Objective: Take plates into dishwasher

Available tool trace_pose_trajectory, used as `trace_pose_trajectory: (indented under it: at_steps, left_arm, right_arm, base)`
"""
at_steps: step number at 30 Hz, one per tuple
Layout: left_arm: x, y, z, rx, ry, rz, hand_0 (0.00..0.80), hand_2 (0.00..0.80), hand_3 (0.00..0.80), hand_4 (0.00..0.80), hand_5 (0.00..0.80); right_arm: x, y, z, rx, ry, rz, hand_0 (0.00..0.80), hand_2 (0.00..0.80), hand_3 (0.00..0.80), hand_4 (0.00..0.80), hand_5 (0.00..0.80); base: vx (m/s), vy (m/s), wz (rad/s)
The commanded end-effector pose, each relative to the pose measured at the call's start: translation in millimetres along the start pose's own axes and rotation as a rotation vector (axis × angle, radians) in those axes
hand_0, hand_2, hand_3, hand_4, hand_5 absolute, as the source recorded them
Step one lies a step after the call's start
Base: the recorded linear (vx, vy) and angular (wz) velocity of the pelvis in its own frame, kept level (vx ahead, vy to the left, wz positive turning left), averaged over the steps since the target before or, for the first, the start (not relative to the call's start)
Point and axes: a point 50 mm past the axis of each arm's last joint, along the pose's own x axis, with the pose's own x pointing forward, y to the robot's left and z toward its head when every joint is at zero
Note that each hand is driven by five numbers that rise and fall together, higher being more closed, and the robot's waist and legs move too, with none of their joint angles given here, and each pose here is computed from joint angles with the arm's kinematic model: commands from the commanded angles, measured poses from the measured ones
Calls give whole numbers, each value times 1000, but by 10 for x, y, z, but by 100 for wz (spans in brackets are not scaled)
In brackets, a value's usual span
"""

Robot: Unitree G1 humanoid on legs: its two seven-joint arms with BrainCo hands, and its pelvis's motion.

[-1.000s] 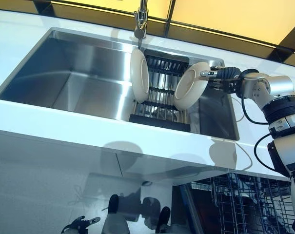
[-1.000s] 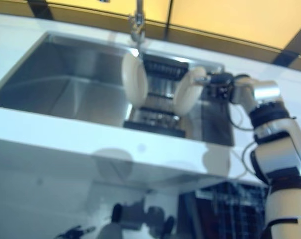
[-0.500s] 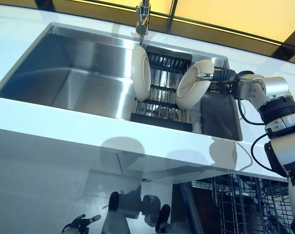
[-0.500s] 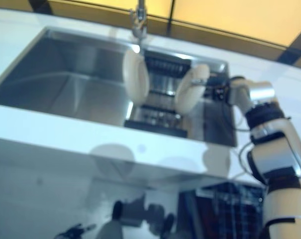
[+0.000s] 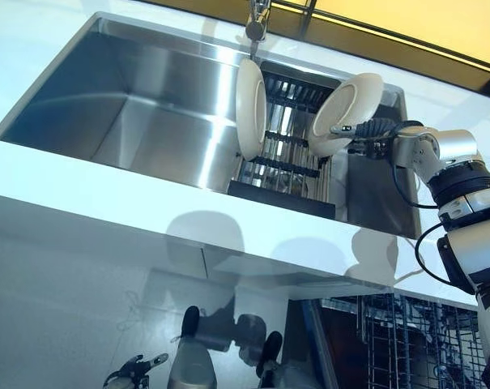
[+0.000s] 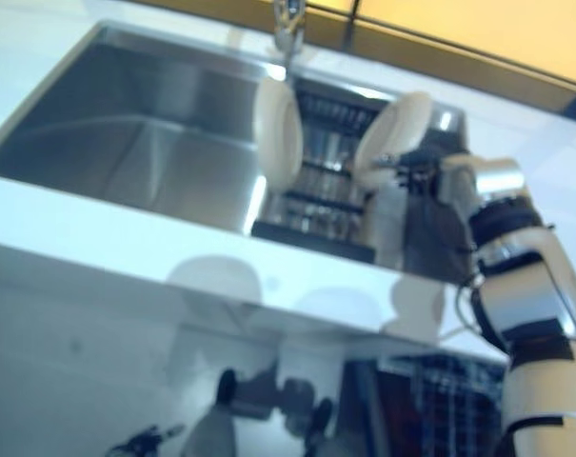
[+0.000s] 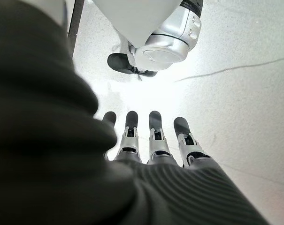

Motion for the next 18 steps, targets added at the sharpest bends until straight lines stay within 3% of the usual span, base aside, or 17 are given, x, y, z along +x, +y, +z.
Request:
trace_pose_trajectory:
  at_steps: [1,18]
  left_arm:
    - [6,-46,5,-14,-6,-7,0,0,0,0,0]
    - [3,-50,-8,28,-6,9,0,0,0,0,0]
  right_arm:
    - [-107,-142,282,-61,-96,-109,800,800,800,800,800]
    - [-285,-318,617,-133,-217,-288,800,800,800,800,800]
  base:
    - [-35,24,2]
    - [-6,-1,3]
